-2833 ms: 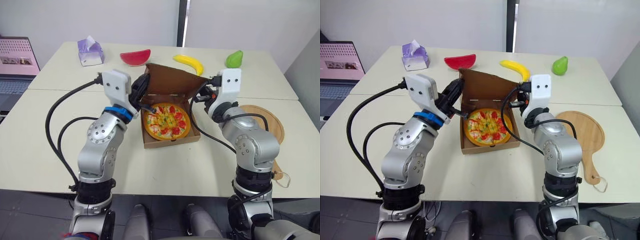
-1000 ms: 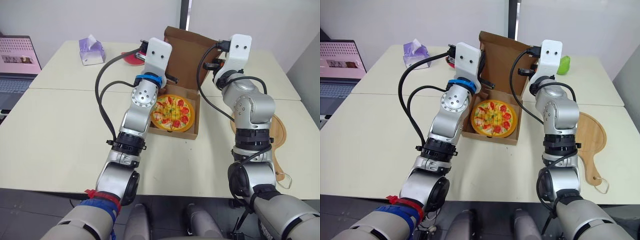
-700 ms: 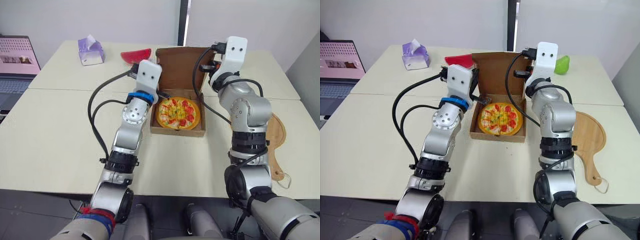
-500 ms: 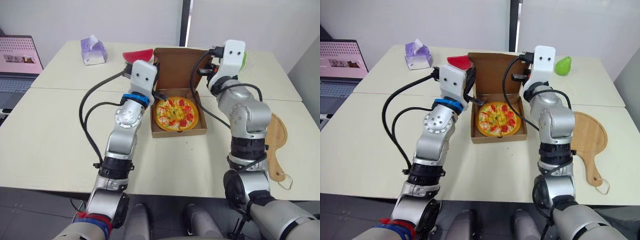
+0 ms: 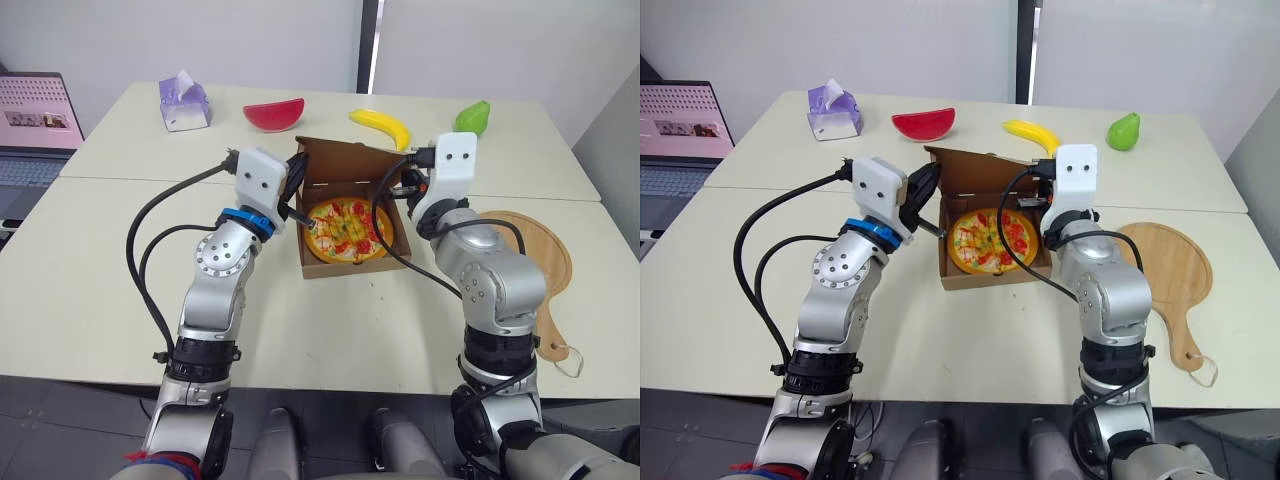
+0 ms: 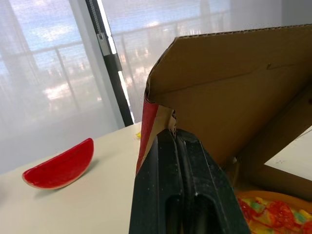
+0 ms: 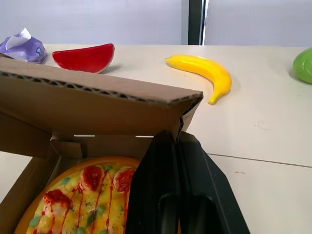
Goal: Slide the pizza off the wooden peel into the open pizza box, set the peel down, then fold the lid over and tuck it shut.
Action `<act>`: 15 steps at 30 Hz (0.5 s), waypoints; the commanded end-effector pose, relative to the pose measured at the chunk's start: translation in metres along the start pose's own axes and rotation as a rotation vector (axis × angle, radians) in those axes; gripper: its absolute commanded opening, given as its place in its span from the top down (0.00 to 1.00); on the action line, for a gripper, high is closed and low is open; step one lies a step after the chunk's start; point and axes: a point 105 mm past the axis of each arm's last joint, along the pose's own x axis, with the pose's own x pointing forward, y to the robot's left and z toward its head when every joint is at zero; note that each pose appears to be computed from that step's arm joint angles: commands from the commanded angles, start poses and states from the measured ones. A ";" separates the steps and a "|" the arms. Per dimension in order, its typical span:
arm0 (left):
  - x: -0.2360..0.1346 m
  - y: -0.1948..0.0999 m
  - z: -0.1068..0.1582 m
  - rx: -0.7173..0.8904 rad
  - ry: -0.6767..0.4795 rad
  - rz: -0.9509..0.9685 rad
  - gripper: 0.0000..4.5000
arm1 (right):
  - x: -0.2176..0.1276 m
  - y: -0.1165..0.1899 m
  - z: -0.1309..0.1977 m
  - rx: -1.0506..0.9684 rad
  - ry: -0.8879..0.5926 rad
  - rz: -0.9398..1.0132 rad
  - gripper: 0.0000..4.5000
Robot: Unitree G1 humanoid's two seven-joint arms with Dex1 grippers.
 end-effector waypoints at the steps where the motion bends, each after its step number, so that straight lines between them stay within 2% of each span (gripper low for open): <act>1: -0.006 -0.013 0.015 -0.001 -0.072 -0.070 1.00 | -0.010 0.017 0.005 -0.033 -0.075 0.082 0.99; 9: -0.022 -0.017 0.002 -0.002 -0.037 -0.076 1.00 | -0.022 0.001 -0.015 -0.194 -0.087 0.069 0.99; 15: -0.038 -0.021 -0.011 -0.010 0.000 -0.066 1.00 | -0.029 0.005 -0.033 -0.160 -0.073 0.115 0.99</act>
